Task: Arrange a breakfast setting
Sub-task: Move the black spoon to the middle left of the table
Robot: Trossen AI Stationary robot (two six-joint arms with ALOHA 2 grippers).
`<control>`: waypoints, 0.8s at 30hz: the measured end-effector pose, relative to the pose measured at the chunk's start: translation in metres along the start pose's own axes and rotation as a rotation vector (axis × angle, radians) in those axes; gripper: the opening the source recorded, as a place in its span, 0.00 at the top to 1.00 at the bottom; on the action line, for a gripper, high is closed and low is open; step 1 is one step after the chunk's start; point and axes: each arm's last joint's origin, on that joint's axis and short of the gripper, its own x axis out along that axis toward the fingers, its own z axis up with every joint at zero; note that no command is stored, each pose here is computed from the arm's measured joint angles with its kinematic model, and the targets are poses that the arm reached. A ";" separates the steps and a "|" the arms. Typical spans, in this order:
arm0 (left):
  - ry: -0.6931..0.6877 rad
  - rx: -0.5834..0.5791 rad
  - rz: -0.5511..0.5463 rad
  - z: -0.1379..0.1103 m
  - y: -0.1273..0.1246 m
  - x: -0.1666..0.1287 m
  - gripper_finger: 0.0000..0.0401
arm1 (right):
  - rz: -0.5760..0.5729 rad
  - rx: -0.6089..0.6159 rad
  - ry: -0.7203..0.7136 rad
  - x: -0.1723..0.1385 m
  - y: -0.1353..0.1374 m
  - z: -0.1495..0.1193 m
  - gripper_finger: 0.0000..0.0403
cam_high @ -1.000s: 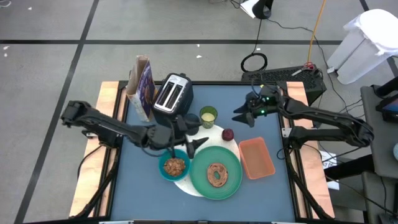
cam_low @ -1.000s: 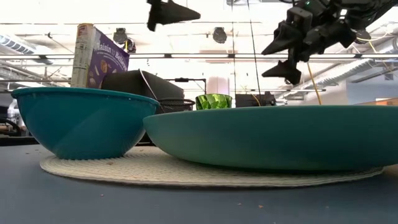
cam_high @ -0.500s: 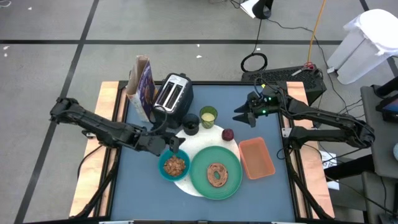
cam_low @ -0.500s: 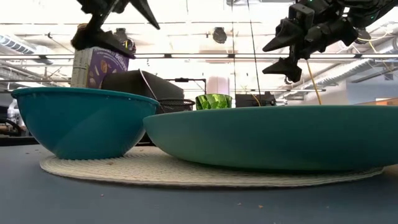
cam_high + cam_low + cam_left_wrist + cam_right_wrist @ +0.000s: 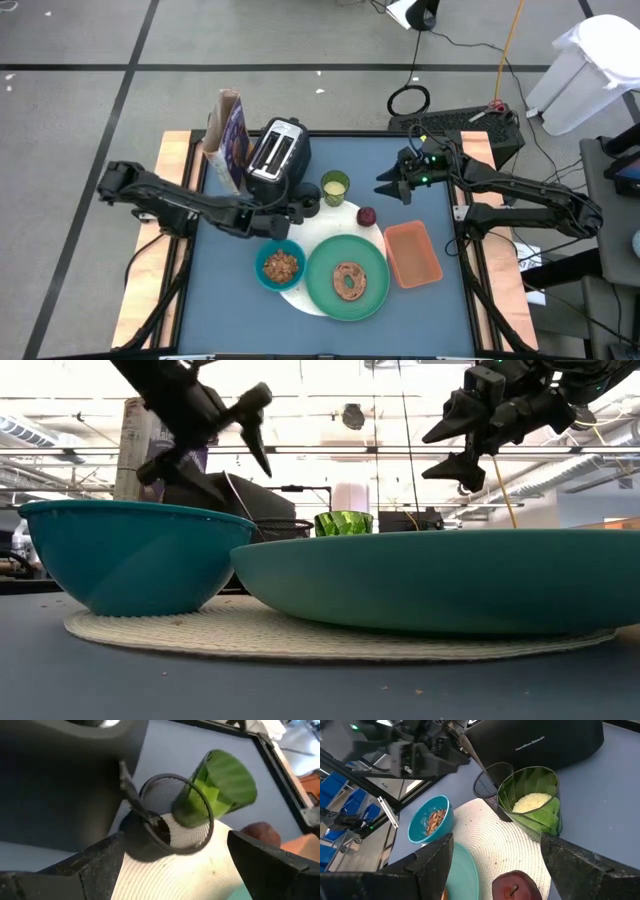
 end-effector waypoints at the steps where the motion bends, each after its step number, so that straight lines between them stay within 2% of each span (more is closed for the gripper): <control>1: -0.003 -0.004 0.005 -0.001 0.000 0.004 0.12 | 0.000 0.000 0.000 0.000 0.000 0.000 0.28; 9: -0.029 -0.033 0.029 -0.002 -0.002 0.026 0.12 | 0.000 -0.001 0.000 0.000 0.000 0.000 0.28; 24: -0.073 -0.045 0.050 0.002 -0.001 0.031 0.12 | 0.000 -0.004 0.000 0.000 0.000 0.000 0.28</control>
